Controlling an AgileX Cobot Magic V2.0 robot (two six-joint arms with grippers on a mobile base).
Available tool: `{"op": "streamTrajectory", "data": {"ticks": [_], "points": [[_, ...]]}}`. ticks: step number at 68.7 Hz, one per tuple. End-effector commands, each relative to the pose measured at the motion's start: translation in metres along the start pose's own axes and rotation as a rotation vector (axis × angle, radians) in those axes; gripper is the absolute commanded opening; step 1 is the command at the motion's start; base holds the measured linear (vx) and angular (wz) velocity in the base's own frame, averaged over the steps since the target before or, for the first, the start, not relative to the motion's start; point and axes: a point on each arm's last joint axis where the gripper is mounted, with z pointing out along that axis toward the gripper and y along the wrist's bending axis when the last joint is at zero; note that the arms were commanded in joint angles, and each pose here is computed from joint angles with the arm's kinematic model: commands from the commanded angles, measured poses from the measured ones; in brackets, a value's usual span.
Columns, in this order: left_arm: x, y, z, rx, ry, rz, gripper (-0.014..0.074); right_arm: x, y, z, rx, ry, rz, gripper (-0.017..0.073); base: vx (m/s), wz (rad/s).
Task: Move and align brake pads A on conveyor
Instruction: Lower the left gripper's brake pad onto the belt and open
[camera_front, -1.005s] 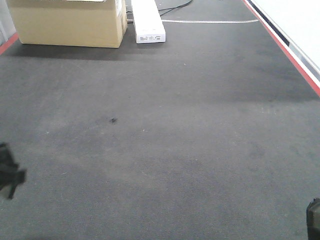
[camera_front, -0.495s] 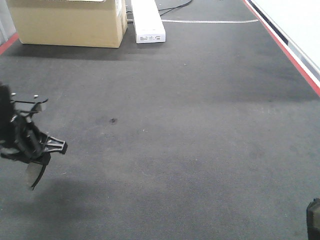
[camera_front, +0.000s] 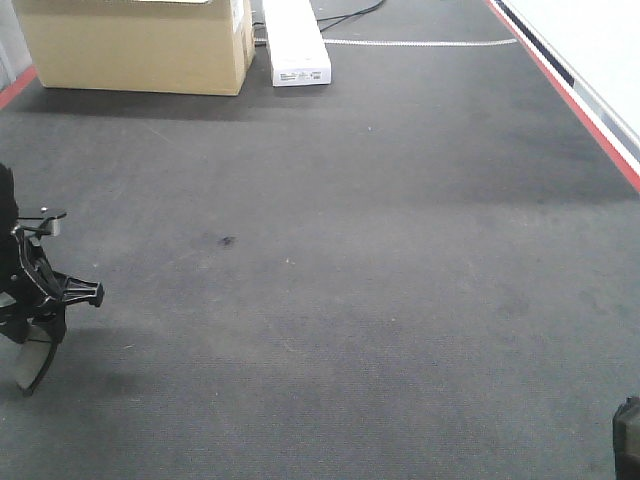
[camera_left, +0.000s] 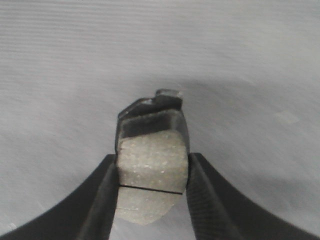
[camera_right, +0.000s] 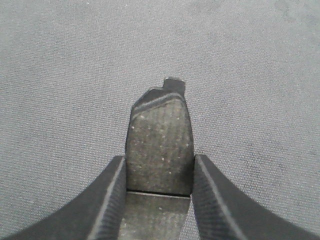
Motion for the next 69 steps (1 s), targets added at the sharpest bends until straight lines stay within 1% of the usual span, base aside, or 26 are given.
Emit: {"op": "streamTrajectory", "data": {"ticks": [1,19,30,43,49,56,60,61,64,65,68,69], "points": [[-0.008,0.001,-0.015,0.006,-0.085,-0.015,-0.0006,-0.014,-0.001,-0.006,0.008,-0.097,0.0,-0.0007,0.0,0.0],[-0.014,-0.001,0.007,0.007,-0.061,-0.012,-0.0006,-0.014,-0.001,-0.006,0.008,-0.097,0.0,-0.0007,0.0,0.0],[-0.017,-0.001,0.007,0.01,-0.093,-0.012,-0.0005,-0.014,-0.001,-0.006,0.008,-0.097,0.0,-0.0007,0.0,0.0],[-0.017,-0.001,0.007,0.009,-0.09,-0.004,0.0018,-0.014,-0.001,-0.006,0.008,-0.097,0.0,-0.0007,0.0,0.0],[-0.017,-0.001,0.007,0.008,-0.087,0.012,0.0069,-0.014,-0.001,-0.006,0.008,-0.097,0.0,-0.0007,0.0,0.0],[-0.016,-0.001,0.007,0.009,-0.086,0.013,0.0167,-0.014,-0.001,-0.006,0.008,-0.097,0.0,-0.0007,0.0,0.0],[-0.016,-0.001,0.004,0.01,-0.094,0.013,0.0262,-0.014,-0.001,-0.006,0.008,-0.097,0.0,-0.0007,0.0,0.0],[-0.016,-0.001,0.004,0.01,-0.095,0.013,0.0273,-0.014,-0.001,-0.006,0.008,-0.097,0.0,-0.0007,0.0,0.0],[-0.016,-0.001,0.001,0.009,-0.104,0.014,0.0352,-0.014,-0.001,-0.006,0.008,-0.097,0.0,-0.0007,0.0,0.0],[-0.016,-0.001,0.0,0.01,-0.107,0.014,0.0363,-0.014,-0.001,-0.006,0.008,-0.097,0.0,-0.0007,0.0,0.0],[-0.015,0.0,-0.004,0.009,-0.119,0.02,0.0435,-0.014,-0.001,-0.006,0.008,-0.097,0.0,-0.0007,0.0,0.0],[-0.015,0.0,-0.005,0.008,-0.121,0.024,0.0444,-0.014,-0.001,-0.006,0.008,-0.097,0.0,-0.0007,0.0,0.0]]}}
